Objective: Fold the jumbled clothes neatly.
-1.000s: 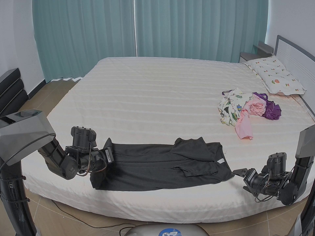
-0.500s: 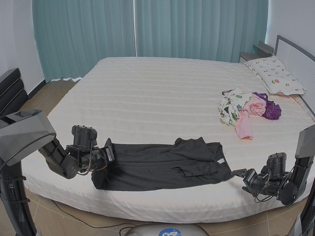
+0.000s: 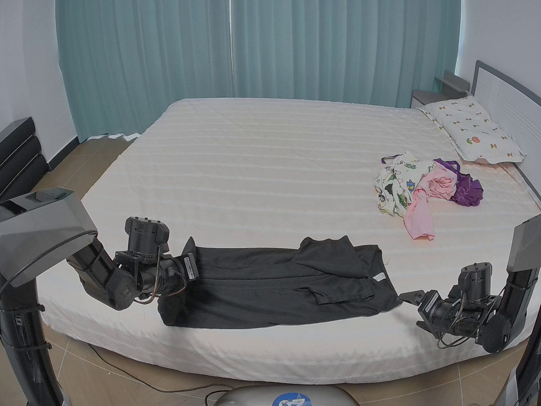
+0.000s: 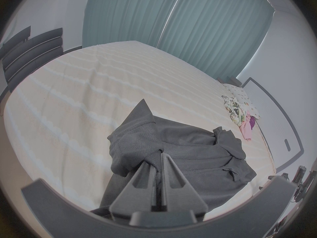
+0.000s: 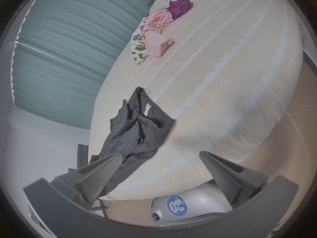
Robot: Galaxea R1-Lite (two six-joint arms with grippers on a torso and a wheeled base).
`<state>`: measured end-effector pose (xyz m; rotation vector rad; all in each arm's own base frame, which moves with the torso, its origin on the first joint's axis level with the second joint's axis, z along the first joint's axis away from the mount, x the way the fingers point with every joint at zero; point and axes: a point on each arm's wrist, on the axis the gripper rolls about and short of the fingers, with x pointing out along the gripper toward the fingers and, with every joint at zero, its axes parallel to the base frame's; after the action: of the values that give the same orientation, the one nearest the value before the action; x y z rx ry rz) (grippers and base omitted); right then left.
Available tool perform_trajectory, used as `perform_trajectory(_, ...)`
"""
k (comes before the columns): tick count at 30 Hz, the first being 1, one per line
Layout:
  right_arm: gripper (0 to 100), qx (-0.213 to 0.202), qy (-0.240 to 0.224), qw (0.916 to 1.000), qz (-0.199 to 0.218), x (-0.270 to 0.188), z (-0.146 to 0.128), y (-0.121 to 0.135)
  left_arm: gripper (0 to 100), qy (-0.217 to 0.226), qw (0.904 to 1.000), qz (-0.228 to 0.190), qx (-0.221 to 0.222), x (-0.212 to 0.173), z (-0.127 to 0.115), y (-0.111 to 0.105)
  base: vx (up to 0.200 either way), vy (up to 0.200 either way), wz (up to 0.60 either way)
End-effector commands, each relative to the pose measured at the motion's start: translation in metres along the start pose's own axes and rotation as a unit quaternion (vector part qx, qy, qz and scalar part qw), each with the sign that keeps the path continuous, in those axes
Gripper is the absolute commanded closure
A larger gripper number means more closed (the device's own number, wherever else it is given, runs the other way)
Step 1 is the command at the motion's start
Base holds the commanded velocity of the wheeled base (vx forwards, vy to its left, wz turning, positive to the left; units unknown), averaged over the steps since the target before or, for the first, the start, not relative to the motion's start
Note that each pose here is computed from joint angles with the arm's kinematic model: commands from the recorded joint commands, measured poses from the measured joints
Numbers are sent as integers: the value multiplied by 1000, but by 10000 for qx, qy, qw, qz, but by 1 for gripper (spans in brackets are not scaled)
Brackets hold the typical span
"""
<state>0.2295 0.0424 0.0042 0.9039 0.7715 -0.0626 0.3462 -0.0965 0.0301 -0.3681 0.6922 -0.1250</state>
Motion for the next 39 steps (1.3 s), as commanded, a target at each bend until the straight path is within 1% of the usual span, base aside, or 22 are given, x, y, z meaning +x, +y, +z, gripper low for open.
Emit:
perform_trajectory(1, 0, 0, 1, 10000, 5, 0, 0, 0, 100, -35, 9999, -91, 96, -6, 2, -13, 0, -200, 0)
perform_trajectory(6, 0, -13, 6, 10000, 8, 0, 0, 0, 100, -22, 9997, -168, 195, -4, 2, -27, 0, -200, 0)
perform_trajectory(10, 0, -13, 6, 10000, 8, 0, 0, 0, 100, -8, 9995, -194, 237, -3, 2, -34, 0, -200, 0)
perform_trajectory(18, 0, -14, 2, 10000, 14, 0, 0, 1, 100, -6, 9992, -284, 295, -1, 2, -43, 0, -200, 0)
perform_trajectory(25, 0, -14, 2, 10000, 14, 0, 0, 1, 100, -24, 9990, -316, 307, 3, 8, -49, 0, -200, 0)
perform_trajectory(31, 0, -13, 6, 10000, 8, 0, 0, 0, 100, -31, 9984, -419, 367, 4, 15, -63, 0, -200, 0)
perform_trajectory(39, 0, -17, 11, 10000, 10, 0, -1, 1, 100, -44, 9978, -540, 382, 16, 15, -77, 0, -200, 0)
